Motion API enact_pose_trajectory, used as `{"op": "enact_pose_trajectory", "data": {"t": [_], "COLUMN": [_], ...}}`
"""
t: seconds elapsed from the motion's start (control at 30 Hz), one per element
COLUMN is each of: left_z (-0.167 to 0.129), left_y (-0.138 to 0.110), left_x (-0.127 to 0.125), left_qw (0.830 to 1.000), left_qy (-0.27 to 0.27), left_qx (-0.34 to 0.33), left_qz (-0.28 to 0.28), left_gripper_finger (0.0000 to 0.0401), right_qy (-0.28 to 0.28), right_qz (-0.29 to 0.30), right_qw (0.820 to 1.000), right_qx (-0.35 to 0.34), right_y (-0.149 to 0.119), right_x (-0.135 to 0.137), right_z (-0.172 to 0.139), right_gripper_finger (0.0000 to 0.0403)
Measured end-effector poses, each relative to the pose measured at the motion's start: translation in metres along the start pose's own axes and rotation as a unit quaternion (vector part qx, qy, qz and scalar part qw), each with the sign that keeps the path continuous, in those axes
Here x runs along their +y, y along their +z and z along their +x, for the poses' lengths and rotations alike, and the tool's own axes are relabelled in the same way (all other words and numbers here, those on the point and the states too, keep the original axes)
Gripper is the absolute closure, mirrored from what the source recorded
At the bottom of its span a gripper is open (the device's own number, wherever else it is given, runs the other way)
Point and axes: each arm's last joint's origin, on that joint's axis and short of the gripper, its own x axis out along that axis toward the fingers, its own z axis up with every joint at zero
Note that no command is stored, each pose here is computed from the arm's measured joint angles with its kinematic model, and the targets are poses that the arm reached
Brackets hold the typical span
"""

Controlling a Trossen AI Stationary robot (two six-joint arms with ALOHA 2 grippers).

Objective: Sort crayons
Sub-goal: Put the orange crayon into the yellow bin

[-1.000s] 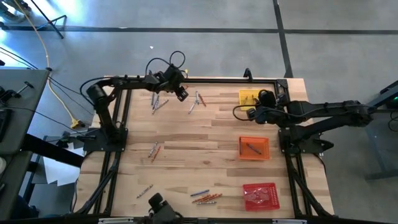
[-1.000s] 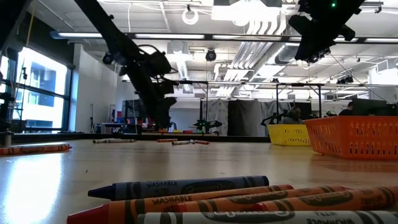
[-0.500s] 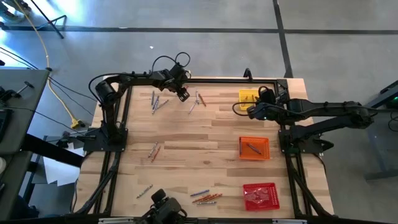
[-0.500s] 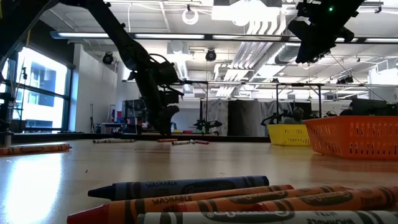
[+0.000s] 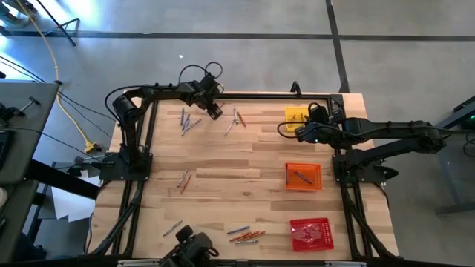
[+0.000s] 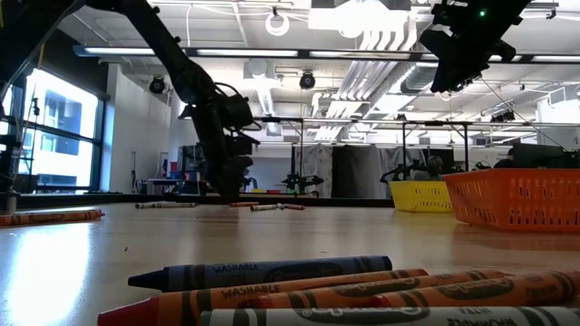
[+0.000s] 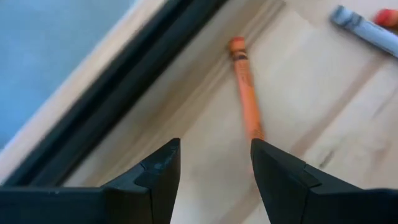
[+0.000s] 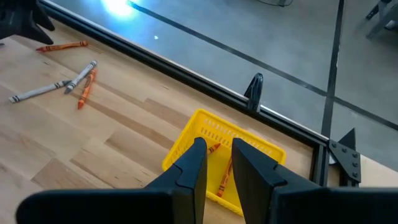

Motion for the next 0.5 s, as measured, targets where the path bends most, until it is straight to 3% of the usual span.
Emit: {"op": "enact_pose_trajectory", "data": {"t": [0.5], "left_z": [-0.0002], "left_y": [0.002], "left_x": [-0.0056], "left_qw": [0.999], "left_qy": [-0.031], "left_qx": [-0.011], "left_qz": [0.006], "left_gripper_finger": [0.0217], "right_qy": [0.001], "right_qz": [0.001], "right_qw": [1.0], "right_qx": [-0.001], "right_y": [0.0002], "right_x": [0.0002], "right_z": [0.0], "right_gripper_finger": [0.0333]}}
